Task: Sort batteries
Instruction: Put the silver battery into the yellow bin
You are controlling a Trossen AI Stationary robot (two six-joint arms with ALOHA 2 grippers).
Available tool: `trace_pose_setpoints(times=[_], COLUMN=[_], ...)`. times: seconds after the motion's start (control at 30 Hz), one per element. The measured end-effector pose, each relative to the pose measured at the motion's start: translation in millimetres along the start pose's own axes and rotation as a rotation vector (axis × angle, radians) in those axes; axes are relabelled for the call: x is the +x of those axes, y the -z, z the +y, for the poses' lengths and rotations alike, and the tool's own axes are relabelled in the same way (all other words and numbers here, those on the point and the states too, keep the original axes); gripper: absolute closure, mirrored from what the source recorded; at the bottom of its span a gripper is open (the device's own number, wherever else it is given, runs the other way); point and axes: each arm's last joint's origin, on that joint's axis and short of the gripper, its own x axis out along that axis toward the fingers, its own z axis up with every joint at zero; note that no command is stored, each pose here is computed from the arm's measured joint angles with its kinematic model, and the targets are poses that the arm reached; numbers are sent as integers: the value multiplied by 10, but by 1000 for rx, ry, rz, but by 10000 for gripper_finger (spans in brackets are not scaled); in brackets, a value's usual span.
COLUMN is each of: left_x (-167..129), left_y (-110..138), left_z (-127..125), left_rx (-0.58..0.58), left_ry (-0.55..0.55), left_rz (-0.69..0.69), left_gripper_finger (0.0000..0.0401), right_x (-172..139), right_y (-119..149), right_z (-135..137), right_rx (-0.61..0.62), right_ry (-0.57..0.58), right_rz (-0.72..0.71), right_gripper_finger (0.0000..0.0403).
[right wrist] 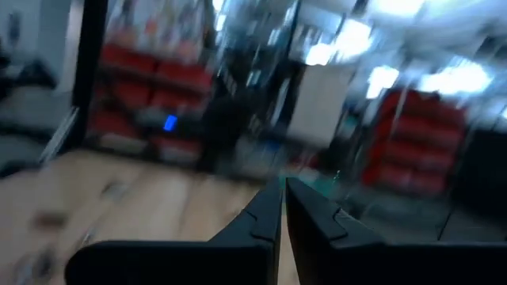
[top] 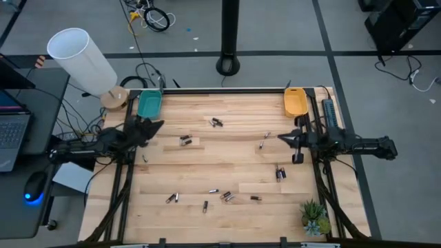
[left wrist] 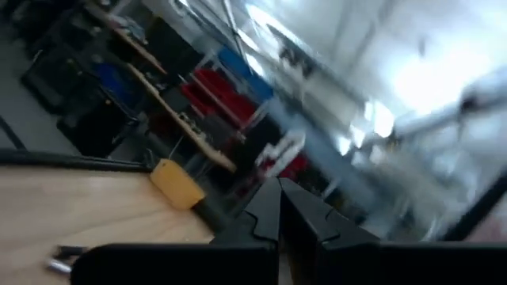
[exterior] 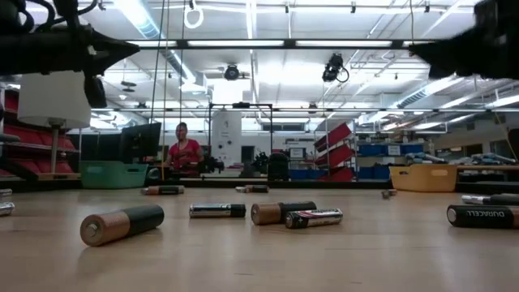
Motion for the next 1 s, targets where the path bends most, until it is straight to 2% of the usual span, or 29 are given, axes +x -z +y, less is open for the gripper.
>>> trace_pose_setpoints(times=[0.03,0.1,0.2,0.3,0.4,0.53,0.67,0.77,0.87,1.0], left_x=[-1,-4,-12,-21,-26,-25,-23,-20,-20,-19], left_y=[-22,-60,-113,-145,-161,-151,-133,-128,-129,-128], left_z=[-5,-11,-23,-22,-22,-9,11,6,1,0], left_rx=[-87,-172,-194,-195,-204,-193,-177,-205,-255,-258], left_ry=[-15,-42,-72,-110,-129,-146,-169,-150,-131,-129], left_rz=[-45,-128,-234,-309,-347,-343,-331,-315,-312,-310], left_gripper_finger=[384,384,384,384,384,384,384,384,384,384], right_x=[-3,-28,-137,-300,-371,-278,-162,-107,-23,183], right_y=[-68,-211,-441,-601,-626,-528,-389,-342,-344,-420], right_z=[-29,-96,-215,-324,-375,-357,-311,-296,-289,-277], right_rx=[23,110,245,494,703,784,753,807,862,887], right_ry=[38,135,316,490,592,610,597,584,563,483], right_rz=[-68,-215,-476,-728,-832,-718,-533,-498,-444,-258], right_gripper_finger=[373,373,373,373,373,373,373,373,373,373])
